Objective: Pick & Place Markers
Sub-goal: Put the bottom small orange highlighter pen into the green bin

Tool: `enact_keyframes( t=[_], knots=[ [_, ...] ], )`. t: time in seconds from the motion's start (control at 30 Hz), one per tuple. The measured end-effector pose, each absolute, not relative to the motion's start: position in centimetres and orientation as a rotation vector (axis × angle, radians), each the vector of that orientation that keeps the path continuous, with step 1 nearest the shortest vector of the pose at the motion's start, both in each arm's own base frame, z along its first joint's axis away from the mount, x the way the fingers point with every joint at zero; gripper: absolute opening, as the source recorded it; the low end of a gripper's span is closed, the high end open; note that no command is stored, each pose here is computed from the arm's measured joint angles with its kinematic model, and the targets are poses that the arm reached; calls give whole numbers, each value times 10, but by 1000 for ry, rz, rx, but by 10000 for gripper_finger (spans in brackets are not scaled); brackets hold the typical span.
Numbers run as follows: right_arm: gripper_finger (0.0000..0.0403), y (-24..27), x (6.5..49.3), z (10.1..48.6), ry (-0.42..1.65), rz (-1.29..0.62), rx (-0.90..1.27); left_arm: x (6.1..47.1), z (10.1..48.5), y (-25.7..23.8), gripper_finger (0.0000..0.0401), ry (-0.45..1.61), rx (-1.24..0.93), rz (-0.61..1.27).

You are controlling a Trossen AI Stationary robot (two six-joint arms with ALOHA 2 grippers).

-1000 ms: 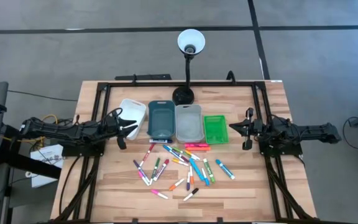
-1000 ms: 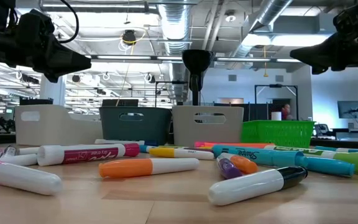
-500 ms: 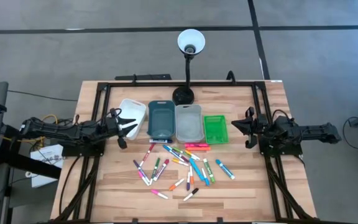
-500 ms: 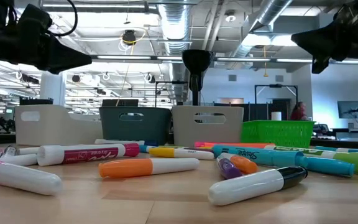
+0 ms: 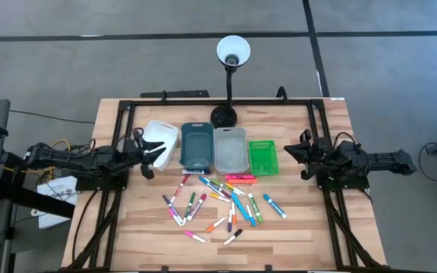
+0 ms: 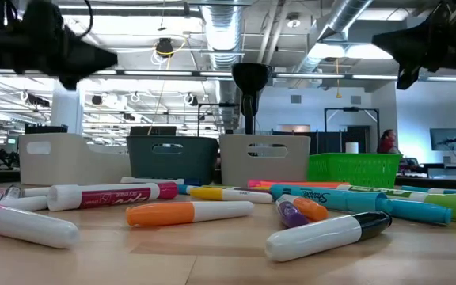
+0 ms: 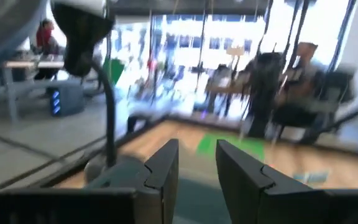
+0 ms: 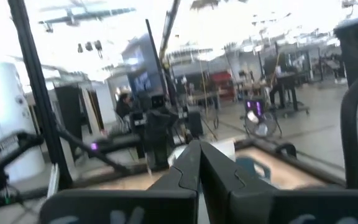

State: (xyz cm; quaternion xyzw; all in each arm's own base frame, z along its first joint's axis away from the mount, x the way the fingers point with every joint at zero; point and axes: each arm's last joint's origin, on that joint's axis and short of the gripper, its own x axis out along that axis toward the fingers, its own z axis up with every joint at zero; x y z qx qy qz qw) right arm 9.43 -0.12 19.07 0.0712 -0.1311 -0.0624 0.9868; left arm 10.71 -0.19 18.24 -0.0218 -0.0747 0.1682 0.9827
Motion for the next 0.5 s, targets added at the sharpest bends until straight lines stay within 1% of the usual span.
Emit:
enact_keyframes(
  t=[0.1, 0.17, 0.33, 0.43, 0.5],
  knots=[
    [13, 0, 95, 196, -317, -108, 150, 106, 196, -5, 104, -290, -46, 229],
    [31, 0, 98, 199, -336, -96, 141, 108, 206, -7, 104, -317, 13, 167],
    [88, 1, 112, 209, -290, -99, 136, 130, 236, -10, 118, -249, 98, 162],
    [113, 2, 127, 220, -234, -103, 129, 154, 252, -14, 138, -172, 163, 180],
    [123, 3, 138, 229, -190, -102, 125, 170, 261, -14, 155, -122, 207, 235]
  ],
)
